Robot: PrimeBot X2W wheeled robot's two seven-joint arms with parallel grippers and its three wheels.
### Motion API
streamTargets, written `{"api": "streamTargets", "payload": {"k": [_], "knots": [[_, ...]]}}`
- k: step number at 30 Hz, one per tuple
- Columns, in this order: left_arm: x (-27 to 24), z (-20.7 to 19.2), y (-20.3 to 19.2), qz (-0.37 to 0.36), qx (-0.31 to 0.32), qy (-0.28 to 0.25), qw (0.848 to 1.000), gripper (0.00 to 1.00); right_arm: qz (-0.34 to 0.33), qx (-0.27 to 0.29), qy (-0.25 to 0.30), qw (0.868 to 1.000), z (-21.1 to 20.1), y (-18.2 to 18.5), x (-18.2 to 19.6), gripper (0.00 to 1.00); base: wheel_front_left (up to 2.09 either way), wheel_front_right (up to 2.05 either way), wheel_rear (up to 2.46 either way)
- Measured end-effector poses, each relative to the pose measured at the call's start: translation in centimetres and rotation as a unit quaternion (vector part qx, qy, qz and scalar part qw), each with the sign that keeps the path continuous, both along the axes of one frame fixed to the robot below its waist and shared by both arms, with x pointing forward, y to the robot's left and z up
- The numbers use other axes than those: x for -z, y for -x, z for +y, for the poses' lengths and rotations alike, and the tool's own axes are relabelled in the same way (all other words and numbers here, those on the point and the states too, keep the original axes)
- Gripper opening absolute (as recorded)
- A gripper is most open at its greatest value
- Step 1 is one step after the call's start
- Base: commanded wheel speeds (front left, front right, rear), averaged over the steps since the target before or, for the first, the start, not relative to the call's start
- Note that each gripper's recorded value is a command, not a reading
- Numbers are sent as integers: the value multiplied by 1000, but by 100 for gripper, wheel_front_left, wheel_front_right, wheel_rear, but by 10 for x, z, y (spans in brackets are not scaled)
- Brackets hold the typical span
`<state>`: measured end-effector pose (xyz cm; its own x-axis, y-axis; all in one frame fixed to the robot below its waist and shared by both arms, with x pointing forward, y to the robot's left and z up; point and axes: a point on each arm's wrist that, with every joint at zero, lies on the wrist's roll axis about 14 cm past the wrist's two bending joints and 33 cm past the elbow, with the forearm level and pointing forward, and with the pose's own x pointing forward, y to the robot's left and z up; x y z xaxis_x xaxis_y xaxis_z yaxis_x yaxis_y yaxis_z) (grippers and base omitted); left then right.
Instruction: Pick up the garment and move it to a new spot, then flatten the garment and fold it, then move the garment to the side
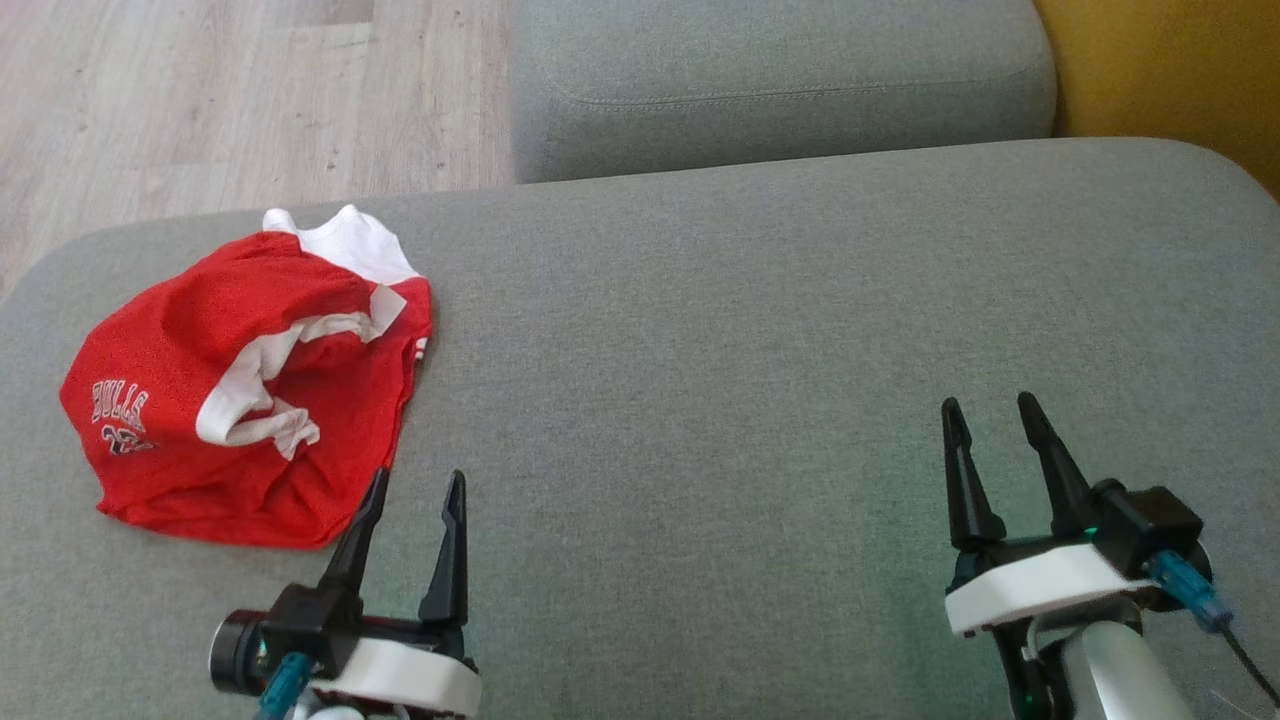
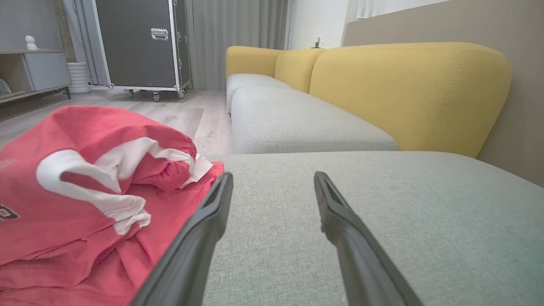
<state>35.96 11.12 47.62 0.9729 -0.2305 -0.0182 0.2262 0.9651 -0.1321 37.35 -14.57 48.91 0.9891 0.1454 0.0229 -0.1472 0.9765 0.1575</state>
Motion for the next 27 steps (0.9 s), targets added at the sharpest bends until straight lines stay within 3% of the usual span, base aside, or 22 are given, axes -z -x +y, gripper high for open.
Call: {"api": "streamTargets", "payload": {"k": [16,27], "knots": [[11,11,0,17,-23,-9,1000,100,8,-12,14,1000,7,2,6,100,0,0,0],[9,50,15,14,-88,-10,996,100,-3,-75,22,997,49,-5,0,100,0,0,0]]}}
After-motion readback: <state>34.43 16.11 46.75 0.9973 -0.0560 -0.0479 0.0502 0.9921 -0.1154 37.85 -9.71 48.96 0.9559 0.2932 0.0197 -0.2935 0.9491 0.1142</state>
